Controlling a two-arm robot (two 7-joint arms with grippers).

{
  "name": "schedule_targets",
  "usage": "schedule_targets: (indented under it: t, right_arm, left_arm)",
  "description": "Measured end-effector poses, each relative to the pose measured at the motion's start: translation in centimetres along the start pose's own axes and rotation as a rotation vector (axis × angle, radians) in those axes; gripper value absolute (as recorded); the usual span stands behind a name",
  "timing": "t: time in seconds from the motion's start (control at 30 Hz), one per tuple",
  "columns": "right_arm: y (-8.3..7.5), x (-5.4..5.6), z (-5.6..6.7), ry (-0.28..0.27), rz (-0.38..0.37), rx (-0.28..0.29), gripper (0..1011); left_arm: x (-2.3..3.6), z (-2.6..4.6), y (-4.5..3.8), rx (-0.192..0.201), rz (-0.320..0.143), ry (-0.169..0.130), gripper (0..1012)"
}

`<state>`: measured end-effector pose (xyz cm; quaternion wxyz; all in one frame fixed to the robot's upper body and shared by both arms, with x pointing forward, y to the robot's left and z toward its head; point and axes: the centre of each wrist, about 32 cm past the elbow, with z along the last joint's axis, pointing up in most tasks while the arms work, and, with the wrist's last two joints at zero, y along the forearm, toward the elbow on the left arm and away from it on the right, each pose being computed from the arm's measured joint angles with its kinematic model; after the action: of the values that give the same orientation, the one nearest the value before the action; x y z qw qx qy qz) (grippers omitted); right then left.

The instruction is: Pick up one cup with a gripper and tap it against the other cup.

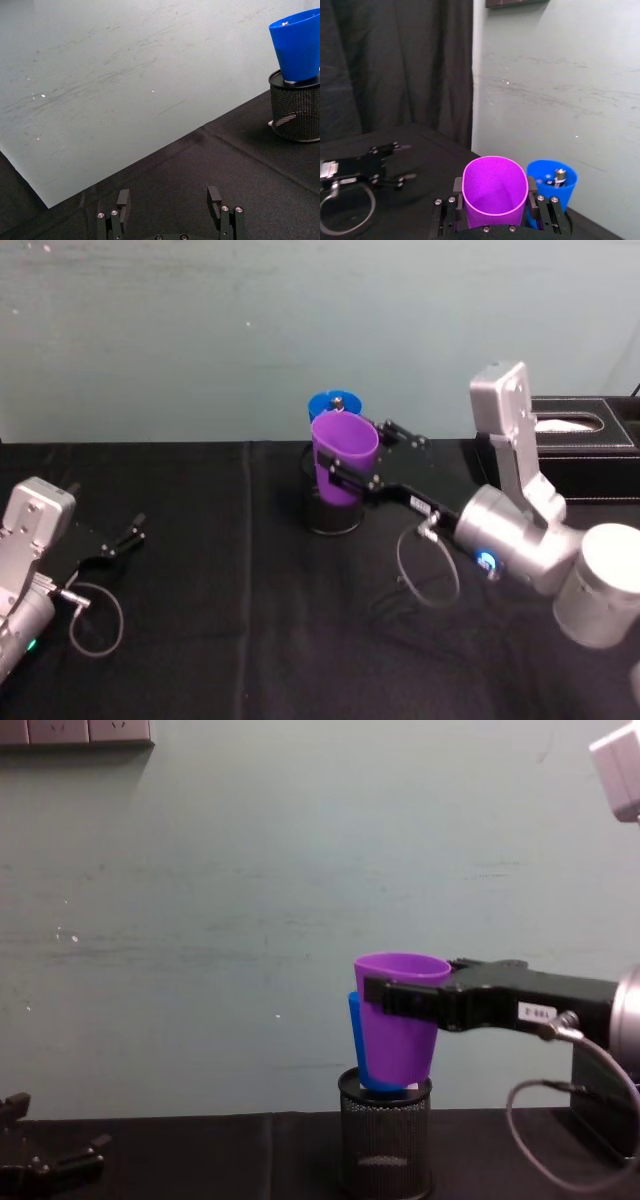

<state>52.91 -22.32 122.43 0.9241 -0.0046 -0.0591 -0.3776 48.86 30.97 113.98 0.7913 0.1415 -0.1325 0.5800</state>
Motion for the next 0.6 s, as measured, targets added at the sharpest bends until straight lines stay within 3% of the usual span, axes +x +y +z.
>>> schedule_targets:
  t: [0.2, 0.6]
  right_arm:
    - [-1.8, -1.6, -1.0, -0.001, 0.004, 0.004, 718]
    - [-4.9, -5.1, -4.7, -0.019, -0.014, -0.009, 718]
  left_arm:
    - [0.0, 0.0, 0.0, 0.0, 0.0, 0.0, 1000]
    - [0.0, 0.0, 0.0, 0.0, 0.0, 0.0, 1000]
